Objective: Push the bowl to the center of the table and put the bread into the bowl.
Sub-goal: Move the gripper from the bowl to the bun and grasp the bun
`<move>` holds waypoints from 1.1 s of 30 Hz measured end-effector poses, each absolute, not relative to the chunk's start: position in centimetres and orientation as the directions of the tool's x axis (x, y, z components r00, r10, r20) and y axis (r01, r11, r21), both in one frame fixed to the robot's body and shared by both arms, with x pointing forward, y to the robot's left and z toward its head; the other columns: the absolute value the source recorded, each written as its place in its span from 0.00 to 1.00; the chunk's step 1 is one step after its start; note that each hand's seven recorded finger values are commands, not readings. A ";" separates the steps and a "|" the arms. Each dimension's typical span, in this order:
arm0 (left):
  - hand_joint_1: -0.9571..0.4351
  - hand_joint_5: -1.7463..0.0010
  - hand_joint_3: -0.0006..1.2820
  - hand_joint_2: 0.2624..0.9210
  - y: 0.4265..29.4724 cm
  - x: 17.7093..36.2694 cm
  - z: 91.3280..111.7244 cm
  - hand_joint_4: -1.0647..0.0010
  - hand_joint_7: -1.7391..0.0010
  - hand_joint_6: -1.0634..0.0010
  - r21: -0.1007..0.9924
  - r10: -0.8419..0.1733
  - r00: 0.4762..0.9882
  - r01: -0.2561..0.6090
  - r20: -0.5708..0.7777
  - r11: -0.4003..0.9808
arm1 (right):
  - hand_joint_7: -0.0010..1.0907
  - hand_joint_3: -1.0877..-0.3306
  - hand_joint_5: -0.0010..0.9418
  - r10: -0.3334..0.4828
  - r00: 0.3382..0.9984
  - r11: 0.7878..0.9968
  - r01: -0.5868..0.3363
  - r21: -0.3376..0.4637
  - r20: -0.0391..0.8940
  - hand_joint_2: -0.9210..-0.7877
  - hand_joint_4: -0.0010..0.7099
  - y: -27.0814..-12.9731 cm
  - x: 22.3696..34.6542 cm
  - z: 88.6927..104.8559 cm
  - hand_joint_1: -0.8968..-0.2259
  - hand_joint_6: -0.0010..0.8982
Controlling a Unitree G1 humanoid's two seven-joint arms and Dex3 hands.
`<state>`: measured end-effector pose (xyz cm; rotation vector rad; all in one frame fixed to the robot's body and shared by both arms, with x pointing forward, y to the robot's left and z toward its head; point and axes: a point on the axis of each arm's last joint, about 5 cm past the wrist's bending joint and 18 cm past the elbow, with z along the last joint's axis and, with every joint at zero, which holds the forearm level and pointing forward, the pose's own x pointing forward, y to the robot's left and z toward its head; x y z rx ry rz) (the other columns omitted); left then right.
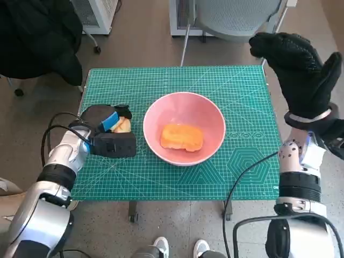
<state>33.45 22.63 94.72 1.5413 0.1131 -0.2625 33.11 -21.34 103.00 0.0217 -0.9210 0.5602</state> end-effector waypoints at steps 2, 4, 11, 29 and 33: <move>0.69 0.27 0.11 1.00 22.7 33.4 94.7 0.42 0.30 0.50 0.971 -0.094 0.967 0.237 -0.235 0.009 | 0.02 0.36 0.00 0.449 0.473 0.857 -0.468 -0.216 0.758 0.00 0.38 -21.3 33.1 103.0 0.26 0.39; 0.69 0.27 0.11 1.00 22.7 33.4 94.7 0.42 0.30 0.49 0.971 -0.091 0.968 0.237 -0.236 0.009 | 0.02 0.36 0.00 0.450 0.473 0.857 -0.468 -0.217 0.758 0.00 0.38 -21.3 33.1 103.0 0.26 0.39; 0.69 0.27 0.11 1.00 22.7 33.4 94.7 0.41 0.30 0.49 0.971 -0.088 0.968 0.238 -0.236 0.011 | 0.02 0.36 0.00 0.451 0.470 0.856 -0.468 -0.219 0.758 0.00 0.38 -21.4 33.0 103.0 0.26 0.39; 0.69 0.29 0.11 1.00 22.7 33.4 94.7 0.42 0.28 0.49 0.972 -0.089 0.969 0.234 -0.232 0.022 | 0.01 0.36 0.00 0.456 0.474 0.853 -0.474 -0.218 0.753 0.00 0.38 -21.4 33.0 102.9 0.26 0.39; 0.69 0.29 0.11 1.00 22.8 33.4 94.8 0.42 0.28 0.49 0.972 -0.092 0.969 0.234 -0.231 0.026 | 0.01 0.36 0.00 0.456 0.475 0.853 -0.474 -0.218 0.752 0.00 0.38 -21.4 33.0 102.9 0.27 0.39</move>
